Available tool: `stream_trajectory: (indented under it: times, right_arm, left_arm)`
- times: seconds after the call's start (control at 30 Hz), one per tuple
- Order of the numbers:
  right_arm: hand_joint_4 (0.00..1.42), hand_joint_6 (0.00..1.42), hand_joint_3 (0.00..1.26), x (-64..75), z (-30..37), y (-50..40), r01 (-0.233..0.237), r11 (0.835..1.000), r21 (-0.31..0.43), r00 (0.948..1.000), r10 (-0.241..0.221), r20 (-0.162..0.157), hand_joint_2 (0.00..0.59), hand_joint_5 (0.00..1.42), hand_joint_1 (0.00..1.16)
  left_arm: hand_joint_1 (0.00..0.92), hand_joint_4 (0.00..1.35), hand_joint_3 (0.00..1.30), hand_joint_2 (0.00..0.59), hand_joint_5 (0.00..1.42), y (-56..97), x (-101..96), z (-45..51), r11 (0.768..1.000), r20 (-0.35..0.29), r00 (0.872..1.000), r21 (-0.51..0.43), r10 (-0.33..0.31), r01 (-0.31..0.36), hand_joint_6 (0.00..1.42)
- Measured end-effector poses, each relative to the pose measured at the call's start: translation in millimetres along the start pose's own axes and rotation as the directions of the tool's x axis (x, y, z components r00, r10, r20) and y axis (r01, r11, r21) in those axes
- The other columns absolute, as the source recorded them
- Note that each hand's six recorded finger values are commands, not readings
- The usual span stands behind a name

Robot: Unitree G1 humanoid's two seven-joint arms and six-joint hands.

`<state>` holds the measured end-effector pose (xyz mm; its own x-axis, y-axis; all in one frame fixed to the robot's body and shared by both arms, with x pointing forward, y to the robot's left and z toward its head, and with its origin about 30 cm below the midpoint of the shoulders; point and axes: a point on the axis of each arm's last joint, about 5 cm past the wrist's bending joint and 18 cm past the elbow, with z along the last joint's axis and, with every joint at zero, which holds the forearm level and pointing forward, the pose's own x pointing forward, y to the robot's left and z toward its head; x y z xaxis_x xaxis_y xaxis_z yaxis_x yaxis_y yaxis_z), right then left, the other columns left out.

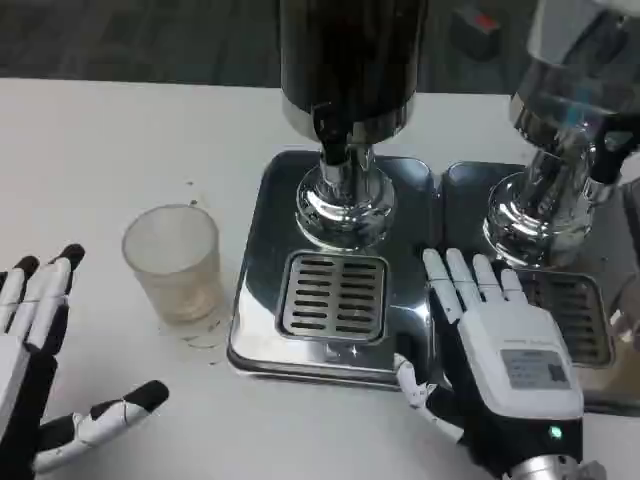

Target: Grasp the cup under the faucet to collect the drink, then remove the cup.

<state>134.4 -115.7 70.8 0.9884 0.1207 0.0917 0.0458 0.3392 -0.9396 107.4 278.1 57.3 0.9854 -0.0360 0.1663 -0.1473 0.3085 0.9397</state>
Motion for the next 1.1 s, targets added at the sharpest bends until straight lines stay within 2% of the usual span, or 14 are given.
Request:
stream_trajectory:
  times: [0.23, 0.4, 0.83, 1.1]
  right_arm:
    - [0.0, 0.0, 0.0, 0.8, 0.7, -0.1, 0.003, 1.0, 0.002, 1.0, -0.003, -0.006, 0.553, 0.0, 0.38]
    - [0.0, 0.0, 0.0, 0.8, 3.8, 0.9, 0.002, 1.0, 0.012, 1.0, -0.002, -0.007, 0.554, 0.0, 0.38]
    - [0.0, 0.0, 0.0, 1.1, 4.4, 1.1, 0.004, 1.0, 0.013, 0.9998, -0.004, -0.021, 0.554, 0.0, 0.39]
    - [0.0, 0.0, 0.0, 1.3, 4.7, 1.1, 0.005, 1.0, 0.014, 0.9997, -0.005, -0.024, 0.554, 0.0, 0.39]
  left_arm:
    - [0.0, 0.0, 0.0, 0.094, 0.0, -0.1, 3.1, 0.9, 1.0, 0.007, 1.0, -0.003, 0.007, -0.007, 0.0]
    - [0.0, 0.0, 0.0, 0.093, 0.0, 0.2, 4.1, 0.9, 1.0, 0.008, 1.0, -0.005, 0.01, -0.01, 0.0]
    - [0.0, 0.0, 0.0, 0.085, 0.0, 0.4, 8.2, -0.1, 1.0, 0.003, 1.0, -0.012, 0.02, -0.02, 0.0]
    - [0.0, 0.0, 0.0, 0.043, 0.0, 3.2, 19.5, -2.2, 0.999, -0.03, 0.999, -0.045, 0.014, -0.015, 0.0]
